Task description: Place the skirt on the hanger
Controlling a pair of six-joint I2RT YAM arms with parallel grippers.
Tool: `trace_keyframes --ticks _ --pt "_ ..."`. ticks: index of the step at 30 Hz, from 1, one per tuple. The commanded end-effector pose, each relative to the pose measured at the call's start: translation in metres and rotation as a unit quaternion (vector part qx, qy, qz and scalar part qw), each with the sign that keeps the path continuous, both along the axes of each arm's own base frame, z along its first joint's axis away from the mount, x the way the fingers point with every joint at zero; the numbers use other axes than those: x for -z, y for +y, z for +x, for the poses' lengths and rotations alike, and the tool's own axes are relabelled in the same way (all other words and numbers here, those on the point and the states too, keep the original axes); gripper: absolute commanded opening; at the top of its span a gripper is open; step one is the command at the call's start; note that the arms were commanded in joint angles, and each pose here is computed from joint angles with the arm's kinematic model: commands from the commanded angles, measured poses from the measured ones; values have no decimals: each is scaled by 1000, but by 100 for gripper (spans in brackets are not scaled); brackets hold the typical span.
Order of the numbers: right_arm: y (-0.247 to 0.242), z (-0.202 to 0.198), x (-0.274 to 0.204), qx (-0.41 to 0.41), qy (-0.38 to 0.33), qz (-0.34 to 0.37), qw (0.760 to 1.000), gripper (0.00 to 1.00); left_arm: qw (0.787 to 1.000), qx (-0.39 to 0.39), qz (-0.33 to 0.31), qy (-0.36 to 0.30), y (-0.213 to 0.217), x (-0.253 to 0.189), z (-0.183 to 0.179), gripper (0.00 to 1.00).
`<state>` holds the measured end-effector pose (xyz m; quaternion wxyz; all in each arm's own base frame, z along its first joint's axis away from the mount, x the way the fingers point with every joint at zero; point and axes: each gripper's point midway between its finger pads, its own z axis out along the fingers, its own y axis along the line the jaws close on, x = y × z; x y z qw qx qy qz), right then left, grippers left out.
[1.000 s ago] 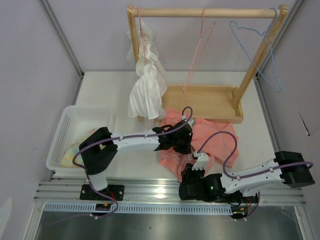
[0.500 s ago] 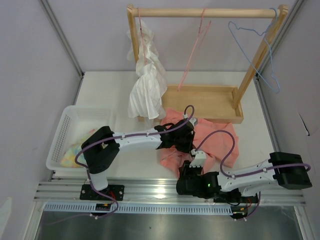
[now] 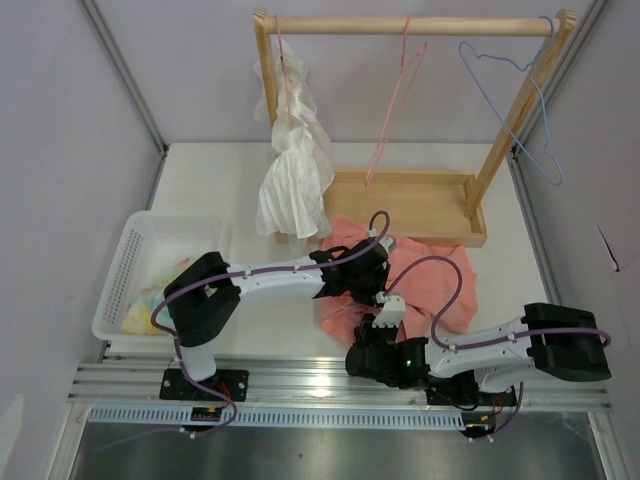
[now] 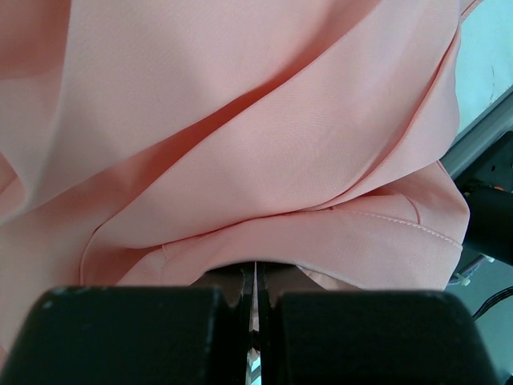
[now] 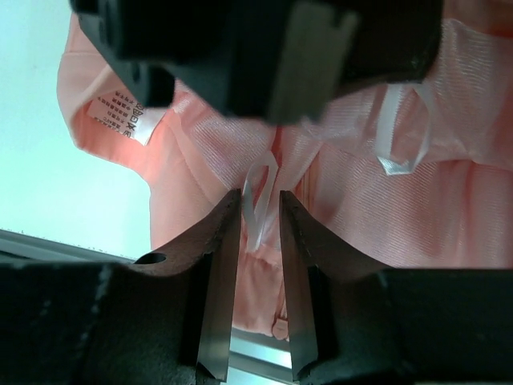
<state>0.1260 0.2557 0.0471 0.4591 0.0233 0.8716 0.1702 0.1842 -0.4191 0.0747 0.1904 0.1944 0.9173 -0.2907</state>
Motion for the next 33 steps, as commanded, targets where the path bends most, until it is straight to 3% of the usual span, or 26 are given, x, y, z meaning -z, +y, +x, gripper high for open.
trace_keyframes --ticks 1,4,8,11,16,18,19,21,22,25,33 --pt "8 7 -2 2 -17 7 1000 31 1000 9 -17 -9 -10 -12 7 0" --pt "7 6 5 5 -11 2 1000 27 1000 8 -18 -10 -10 -13 7 0" --pt "-1 5 8 14 -12 -10 1000 8 1000 8 -17 -9 -10 -13 8 0" --pt "-5 2 -2 17 -20 -13 1000 0 1000 10 -20 -12 -9 -18 8 0" --pt "-19 -15 -45 5 -55 -25 998 0 998 34 -58 -6 -9 -46 3 0" --pt "-15 -25 -84 5 -68 37 997 0 995 49 -85 0 -10 -59 4 0" --pt "-32 -24 -93 6 -80 14 997 0 992 64 -106 5 -10 -74 0 0" --pt "-35 -28 -131 16 -82 84 993 0 988 69 -137 5 -7 -92 5 0" --pt "-49 -24 -140 16 -94 66 993 0 986 73 -152 7 -6 -101 5 0" --pt "-59 -18 -185 16 -109 106 988 0 970 98 -224 3 -4 -150 4 0" --pt "-112 10 -290 43 -165 183 968 0 922 85 -371 -67 43 -284 14 0"
